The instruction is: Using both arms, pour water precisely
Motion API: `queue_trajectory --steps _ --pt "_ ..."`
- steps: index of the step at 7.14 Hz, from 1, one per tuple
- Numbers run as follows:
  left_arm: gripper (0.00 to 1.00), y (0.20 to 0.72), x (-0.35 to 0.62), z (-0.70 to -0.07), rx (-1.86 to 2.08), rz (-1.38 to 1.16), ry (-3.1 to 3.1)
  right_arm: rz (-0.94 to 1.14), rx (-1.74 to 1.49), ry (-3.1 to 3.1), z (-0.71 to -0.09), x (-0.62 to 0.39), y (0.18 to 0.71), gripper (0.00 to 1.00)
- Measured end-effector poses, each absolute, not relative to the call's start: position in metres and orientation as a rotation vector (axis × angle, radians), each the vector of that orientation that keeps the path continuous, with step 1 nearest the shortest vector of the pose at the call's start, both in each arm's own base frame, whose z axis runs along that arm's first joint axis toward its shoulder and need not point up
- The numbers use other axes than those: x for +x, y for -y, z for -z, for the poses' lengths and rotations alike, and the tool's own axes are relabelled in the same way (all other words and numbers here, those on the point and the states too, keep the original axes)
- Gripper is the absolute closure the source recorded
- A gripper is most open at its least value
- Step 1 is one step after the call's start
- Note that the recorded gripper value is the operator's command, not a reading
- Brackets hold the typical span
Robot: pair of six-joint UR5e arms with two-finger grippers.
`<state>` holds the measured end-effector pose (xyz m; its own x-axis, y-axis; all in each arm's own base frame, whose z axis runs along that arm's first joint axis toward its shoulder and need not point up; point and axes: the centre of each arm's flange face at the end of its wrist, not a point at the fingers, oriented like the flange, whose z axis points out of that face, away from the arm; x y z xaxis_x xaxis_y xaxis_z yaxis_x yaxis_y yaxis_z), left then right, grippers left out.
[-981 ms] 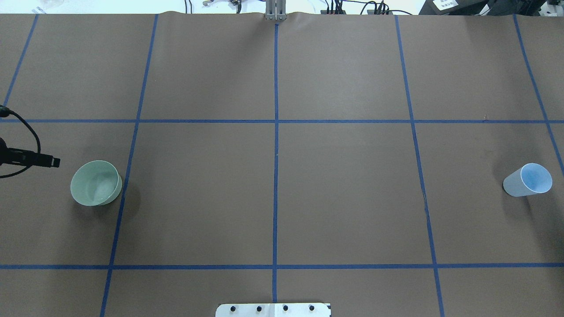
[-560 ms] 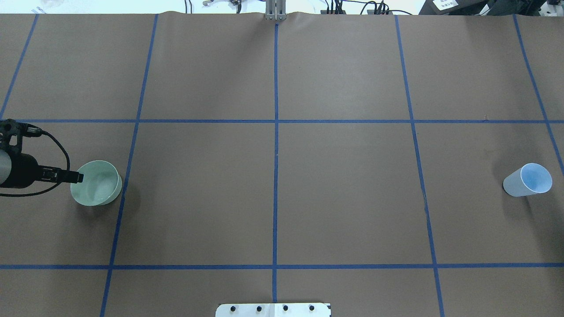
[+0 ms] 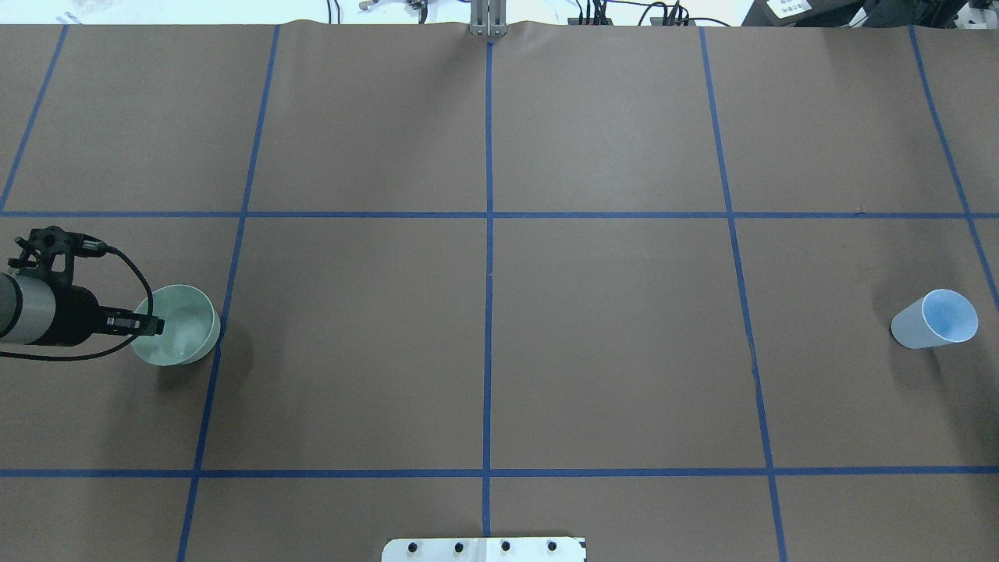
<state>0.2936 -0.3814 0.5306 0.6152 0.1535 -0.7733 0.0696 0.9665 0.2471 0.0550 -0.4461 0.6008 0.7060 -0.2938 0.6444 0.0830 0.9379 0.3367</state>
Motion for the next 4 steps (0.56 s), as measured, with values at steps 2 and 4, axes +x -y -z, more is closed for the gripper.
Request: queue_trajectory --steps 2,4 --pt "1.0 0.383 0.297 -0.519 0.273 -0.054 -0.929 0.212 0.294 0.761 -0.601 0.055 0.446 0.0" --pt "1.0 0.395 0.314 -0.478 0.278 -0.065 -0.963 0.212 0.293 0.761 -0.601 0.055 0.446 0.0"
